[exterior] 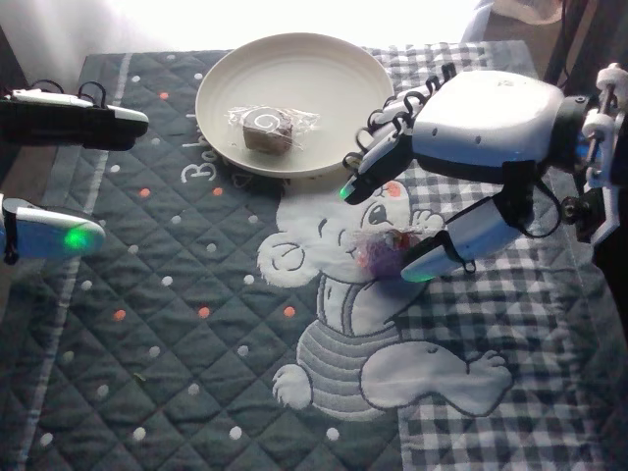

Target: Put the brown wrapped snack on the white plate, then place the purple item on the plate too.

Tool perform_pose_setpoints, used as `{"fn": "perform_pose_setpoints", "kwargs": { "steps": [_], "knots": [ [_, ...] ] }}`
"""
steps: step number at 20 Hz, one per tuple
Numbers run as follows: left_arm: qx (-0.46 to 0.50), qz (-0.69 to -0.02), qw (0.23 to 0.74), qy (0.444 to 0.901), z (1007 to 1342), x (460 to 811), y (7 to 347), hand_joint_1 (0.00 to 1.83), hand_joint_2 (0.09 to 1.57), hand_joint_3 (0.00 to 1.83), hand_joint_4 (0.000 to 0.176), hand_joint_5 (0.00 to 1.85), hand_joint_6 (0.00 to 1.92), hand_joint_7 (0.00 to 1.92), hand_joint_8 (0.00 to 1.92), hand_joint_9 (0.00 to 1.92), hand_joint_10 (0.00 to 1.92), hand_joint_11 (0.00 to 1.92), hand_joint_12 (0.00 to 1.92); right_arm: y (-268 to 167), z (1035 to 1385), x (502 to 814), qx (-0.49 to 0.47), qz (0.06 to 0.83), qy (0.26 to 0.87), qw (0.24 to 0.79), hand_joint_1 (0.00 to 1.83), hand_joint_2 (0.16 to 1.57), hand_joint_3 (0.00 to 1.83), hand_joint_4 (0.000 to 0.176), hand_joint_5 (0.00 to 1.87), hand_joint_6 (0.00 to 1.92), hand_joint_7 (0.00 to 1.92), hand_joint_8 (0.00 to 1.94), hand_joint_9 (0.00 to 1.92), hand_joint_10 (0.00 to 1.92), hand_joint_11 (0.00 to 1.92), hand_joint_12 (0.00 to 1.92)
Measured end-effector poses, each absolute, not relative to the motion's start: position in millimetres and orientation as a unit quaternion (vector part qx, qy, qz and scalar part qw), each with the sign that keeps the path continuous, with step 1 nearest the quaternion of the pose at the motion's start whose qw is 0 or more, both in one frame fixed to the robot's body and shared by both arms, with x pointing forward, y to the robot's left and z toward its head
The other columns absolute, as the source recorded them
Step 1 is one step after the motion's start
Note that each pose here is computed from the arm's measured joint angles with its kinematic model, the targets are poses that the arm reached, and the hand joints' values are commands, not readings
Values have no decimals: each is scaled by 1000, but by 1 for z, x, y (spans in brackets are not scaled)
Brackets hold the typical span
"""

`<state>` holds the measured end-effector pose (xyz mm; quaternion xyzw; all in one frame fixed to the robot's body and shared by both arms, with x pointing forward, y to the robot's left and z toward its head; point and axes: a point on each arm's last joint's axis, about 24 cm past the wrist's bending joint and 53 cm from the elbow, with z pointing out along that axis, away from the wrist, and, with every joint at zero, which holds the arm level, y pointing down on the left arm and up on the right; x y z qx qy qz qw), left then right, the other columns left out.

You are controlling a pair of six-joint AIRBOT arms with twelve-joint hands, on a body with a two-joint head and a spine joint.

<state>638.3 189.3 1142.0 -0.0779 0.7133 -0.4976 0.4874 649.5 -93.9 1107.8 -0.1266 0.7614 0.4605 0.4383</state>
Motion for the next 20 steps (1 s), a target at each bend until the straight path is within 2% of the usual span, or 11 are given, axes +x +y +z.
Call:
{"fn": "perform_pose_setpoints", "kwargs": {
  "steps": [2, 6, 8, 9, 11, 13, 15, 16, 17, 19, 20],
  "knots": [
    [-78, -496, 485, 716, 1139, 637, 190, 689, 909, 1, 51, 554, 2, 614, 0, 562, 2, 88, 1118, -89, 1103, 648, -129, 459, 764, 434, 881, 858, 0, 19, 773, 6, 404, 1261, 387, 1632, 382, 1909],
    [-79, -500, 486, 712, 1141, 637, 190, 685, 909, 0, 44, 574, 2, 628, 2, 580, 5, 105, 1122, -90, 1095, 648, -138, 446, 772, 431, 978, 813, 0, 21, 824, 14, 368, 1455, 384, 1713, 374, 1881],
    [-80, -502, 484, 712, 1140, 635, 191, 673, 915, 2, 36, 578, 2, 638, 4, 599, 10, 136, 1122, -92, 1092, 649, -141, 437, 777, 431, 966, 827, 2, 8, 851, 22, 378, 1623, 422, 1825, 501, 1919],
    [-81, -500, 483, 714, 1138, 635, 191, 678, 914, 0, 50, 570, 0, 624, 0, 569, 0, 111, 1015, -92, 1090, 649, -142, 433, 779, 430, 1064, 851, 4, 0, 888, 29, 416, 1713, 507, 1908, 764, 1921],
    [-88, -500, 482, 714, 1137, 635, 194, 668, 916, 1, 56, 568, 0, 624, 1, 566, 1, 113, 993, -93, 1089, 649, -142, 431, 780, 430, 1094, 876, 6, 0, 921, 37, 489, 1759, 624, 1920, 872, 1921],
    [-89, -499, 482, 714, 1137, 635, 194, 660, 922, 0, 34, 575, 0, 630, 1, 563, 0, 102, 923, -93, 1089, 649, -142, 431, 781, 430, 1047, 896, 3, 4, 985, 54, 520, 1895, 731, 1921, 962, 1921],
    [-88, -500, 482, 714, 1137, 635, 194, 685, 916, 0, 30, 579, 2, 642, 4, 576, 5, 110, 912, -92, 1088, 649, -142, 431, 781, 430, 1050, 912, 4, 0, 1030, 66, 581, 1939, 807, 1921, 1025, 1921],
    [-89, -500, 483, 714, 1137, 635, 194, 690, 913, 0, 36, 580, 0, 625, 0, 557, 0, 65, 951, -91, 1088, 649, -142, 432, 781, 429, 1056, 1032, 0, 118, 1064, 668, 625, 1934, 836, 1921, 1037, 1921],
    [-89, -500, 483, 714, 1137, 635, 194, 709, 904, 0, 24, 596, 0, 639, 1, 575, 3, 60, 1020, -91, 1087, 650, -141, 432, 781, 429, 1039, 1074, 3, 155, 1019, 881, 646, 1929, 875, 1921, 1062, 1921],
    [-90, -500, 482, 714, 1136, 635, 195, 726, 905, 0, 26, 602, 0, 638, 0, 586, 3, 38, 1094, -89, 1087, 651, -136, 435, 781, 428, 1020, 1096, 3, 175, 983, 990, 689, 1919, 911, 1921, 1067, 1921],
    [-90, -499, 482, 715, 1136, 635, 195, 739, 908, 1, 21, 599, 0, 633, 0, 581, 0, 30, 1105, -88, 1087, 651, -136, 436, 780, 428, 1031, 1092, 0, 168, 997, 989, 759, 1849, 929, 1921, 1069, 1921]
  ]
}}
